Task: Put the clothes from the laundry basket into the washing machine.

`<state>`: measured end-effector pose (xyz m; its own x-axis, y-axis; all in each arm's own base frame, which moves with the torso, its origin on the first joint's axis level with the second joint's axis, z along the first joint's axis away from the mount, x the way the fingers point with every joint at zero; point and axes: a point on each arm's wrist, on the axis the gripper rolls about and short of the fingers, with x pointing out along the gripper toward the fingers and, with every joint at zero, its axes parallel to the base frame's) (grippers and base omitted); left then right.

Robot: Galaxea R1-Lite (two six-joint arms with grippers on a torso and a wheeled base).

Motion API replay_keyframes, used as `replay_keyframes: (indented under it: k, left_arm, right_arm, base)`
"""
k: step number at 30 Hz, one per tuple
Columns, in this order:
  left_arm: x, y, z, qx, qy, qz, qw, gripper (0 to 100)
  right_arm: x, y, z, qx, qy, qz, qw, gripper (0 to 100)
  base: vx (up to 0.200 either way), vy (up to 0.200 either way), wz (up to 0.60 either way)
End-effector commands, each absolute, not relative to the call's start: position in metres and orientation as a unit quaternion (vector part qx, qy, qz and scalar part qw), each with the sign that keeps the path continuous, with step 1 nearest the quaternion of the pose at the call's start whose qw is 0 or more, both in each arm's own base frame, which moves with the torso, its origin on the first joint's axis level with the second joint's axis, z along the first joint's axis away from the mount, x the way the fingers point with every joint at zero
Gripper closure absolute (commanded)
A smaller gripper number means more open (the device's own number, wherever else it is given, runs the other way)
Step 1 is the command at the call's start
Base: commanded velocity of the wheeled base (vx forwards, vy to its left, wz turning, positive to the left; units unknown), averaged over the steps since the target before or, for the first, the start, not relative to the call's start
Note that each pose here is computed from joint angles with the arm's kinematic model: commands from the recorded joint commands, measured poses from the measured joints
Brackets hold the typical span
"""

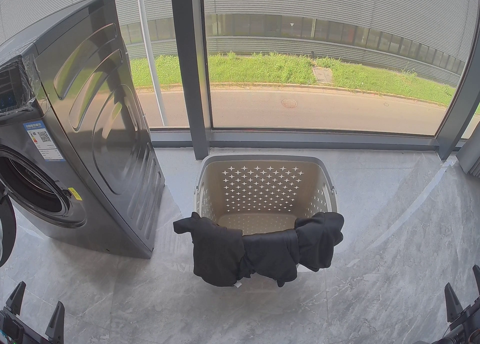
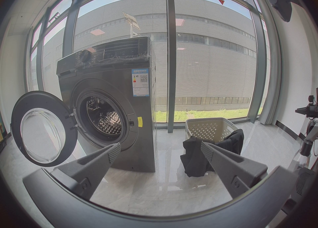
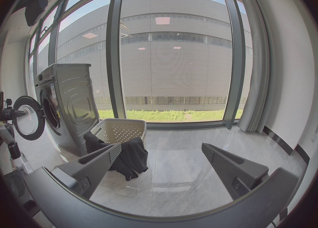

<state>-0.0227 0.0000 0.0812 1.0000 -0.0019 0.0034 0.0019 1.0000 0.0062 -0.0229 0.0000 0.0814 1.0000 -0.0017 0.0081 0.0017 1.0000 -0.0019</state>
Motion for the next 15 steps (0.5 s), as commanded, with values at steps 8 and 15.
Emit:
replay_keyframes:
  k: [8, 15]
  left_arm:
    - [-0.023, 0.0, 0.076, 0.003, -0.003, -0.001, 1.0, 0]
    - [-0.023, 0.0, 0.076, 0.002, -0.003, -0.001, 1.0, 0]
  right_arm:
    - [-0.023, 0.0, 0.078, -0.008, -0.012, 0.003, 1.0, 0]
    - [-0.047, 0.0, 0.177, -0.001, -0.099, 0.05, 0.994, 0]
  base:
    - [0.0, 0.0, 0.0]
    - [0.029, 0.0, 0.0]
